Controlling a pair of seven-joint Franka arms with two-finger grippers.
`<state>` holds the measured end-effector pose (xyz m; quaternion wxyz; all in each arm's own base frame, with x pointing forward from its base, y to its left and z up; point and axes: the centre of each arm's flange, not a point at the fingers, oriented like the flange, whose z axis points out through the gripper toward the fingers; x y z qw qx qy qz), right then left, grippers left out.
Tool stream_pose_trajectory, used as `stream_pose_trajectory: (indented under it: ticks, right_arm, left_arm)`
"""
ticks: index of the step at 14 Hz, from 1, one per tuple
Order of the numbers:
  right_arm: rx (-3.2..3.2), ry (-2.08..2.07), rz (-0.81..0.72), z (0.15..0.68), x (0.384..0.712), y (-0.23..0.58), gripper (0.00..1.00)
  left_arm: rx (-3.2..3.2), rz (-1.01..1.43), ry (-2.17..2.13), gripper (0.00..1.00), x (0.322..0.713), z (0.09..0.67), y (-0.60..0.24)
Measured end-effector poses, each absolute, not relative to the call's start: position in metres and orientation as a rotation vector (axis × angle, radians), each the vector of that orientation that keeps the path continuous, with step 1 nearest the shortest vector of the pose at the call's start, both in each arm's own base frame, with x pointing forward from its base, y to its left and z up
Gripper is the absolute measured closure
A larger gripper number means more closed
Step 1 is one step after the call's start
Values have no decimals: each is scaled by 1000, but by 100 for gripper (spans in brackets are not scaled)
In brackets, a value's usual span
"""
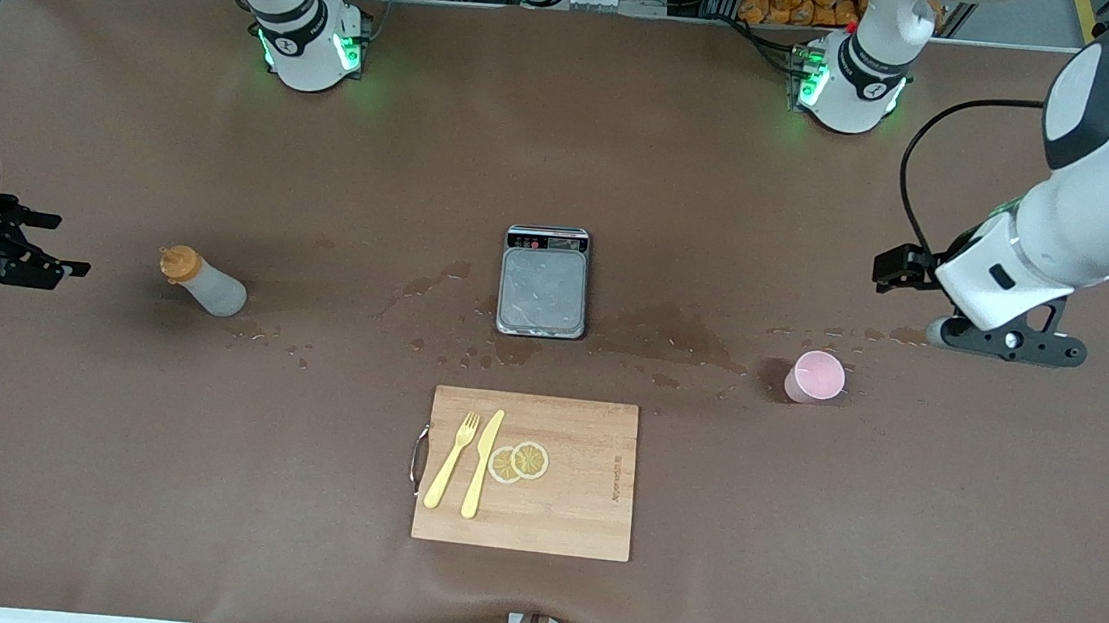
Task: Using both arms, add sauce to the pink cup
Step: 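Lower the right gripper around the bottle while the left gripper lowers around the cup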
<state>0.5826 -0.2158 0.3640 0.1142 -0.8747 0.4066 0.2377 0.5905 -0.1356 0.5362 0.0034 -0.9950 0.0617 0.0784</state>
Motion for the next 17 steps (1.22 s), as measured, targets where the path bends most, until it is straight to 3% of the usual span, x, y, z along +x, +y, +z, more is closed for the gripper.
stream_pose_trajectory:
  ticks: [9, 17]
  right_arm:
    - [-2090, 1347, 894, 225, 553, -283, 0]
    - [-1797, 1439, 957, 170, 545, -290, 0]
  left_arm:
    - [-3137, 232, 186, 0, 617, 418, -139]
    - [-3145, 250, 144, 0, 626, 362, -125]
